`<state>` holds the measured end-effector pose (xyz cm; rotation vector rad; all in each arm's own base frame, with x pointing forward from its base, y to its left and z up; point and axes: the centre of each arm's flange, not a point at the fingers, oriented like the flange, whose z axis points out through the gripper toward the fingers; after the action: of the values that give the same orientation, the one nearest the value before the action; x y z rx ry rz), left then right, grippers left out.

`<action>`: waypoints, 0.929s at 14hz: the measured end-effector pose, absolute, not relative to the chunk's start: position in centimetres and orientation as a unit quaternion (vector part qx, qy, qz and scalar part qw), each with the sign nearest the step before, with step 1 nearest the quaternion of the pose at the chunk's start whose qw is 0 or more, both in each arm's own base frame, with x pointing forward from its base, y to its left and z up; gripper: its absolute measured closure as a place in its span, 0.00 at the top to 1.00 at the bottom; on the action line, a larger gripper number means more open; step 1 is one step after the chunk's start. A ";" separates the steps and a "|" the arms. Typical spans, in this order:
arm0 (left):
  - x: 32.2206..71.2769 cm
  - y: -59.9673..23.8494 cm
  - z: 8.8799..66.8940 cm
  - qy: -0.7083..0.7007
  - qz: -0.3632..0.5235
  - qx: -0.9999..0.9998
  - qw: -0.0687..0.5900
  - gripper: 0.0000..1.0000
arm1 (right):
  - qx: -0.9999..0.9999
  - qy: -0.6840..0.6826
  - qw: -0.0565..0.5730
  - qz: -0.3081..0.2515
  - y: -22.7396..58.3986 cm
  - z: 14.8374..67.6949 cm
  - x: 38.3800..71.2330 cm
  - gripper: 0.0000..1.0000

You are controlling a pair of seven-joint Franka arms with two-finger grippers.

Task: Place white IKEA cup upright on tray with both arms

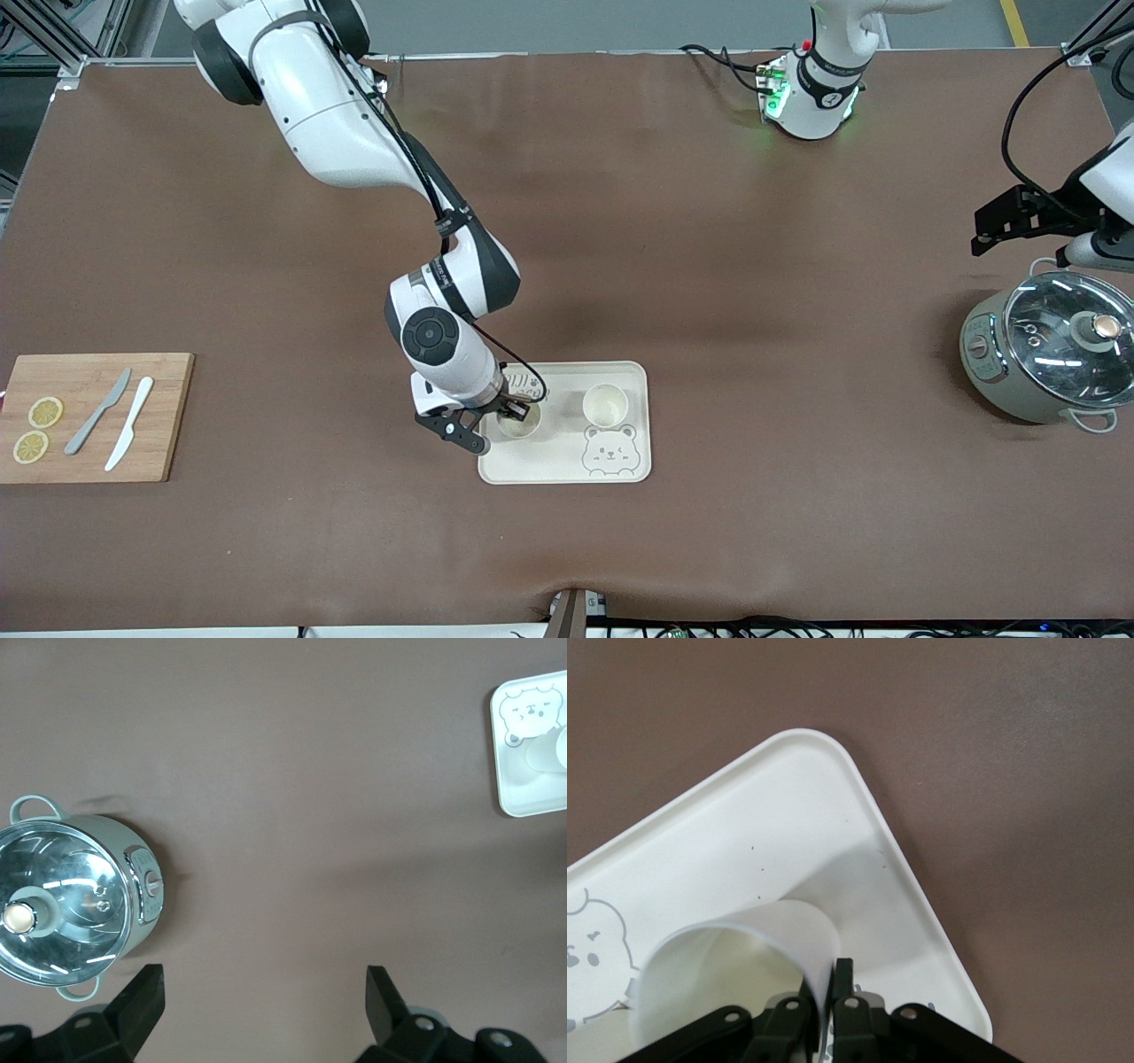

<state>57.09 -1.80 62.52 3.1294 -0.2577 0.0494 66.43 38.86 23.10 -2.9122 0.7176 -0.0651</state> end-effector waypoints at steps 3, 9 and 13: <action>57.5 -1.7 62.3 -0.081 0.022 0.996 0.000 1.00 | -0.969 0.235 0.070 -0.023 38.9 23.1 66.4 0.44; 57.6 -3.2 62.0 -0.094 0.020 0.995 0.001 1.00 | -0.975 0.209 0.073 -0.029 39.0 23.5 66.6 1.00; 58.3 -3.1 61.2 -0.093 0.021 0.995 0.001 1.00 | -0.983 0.172 0.058 -0.012 38.7 26.2 66.4 1.00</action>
<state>58.32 -3.10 61.17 3.1257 -0.2917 0.0672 66.45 38.70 26.23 -2.9808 0.5225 -0.0371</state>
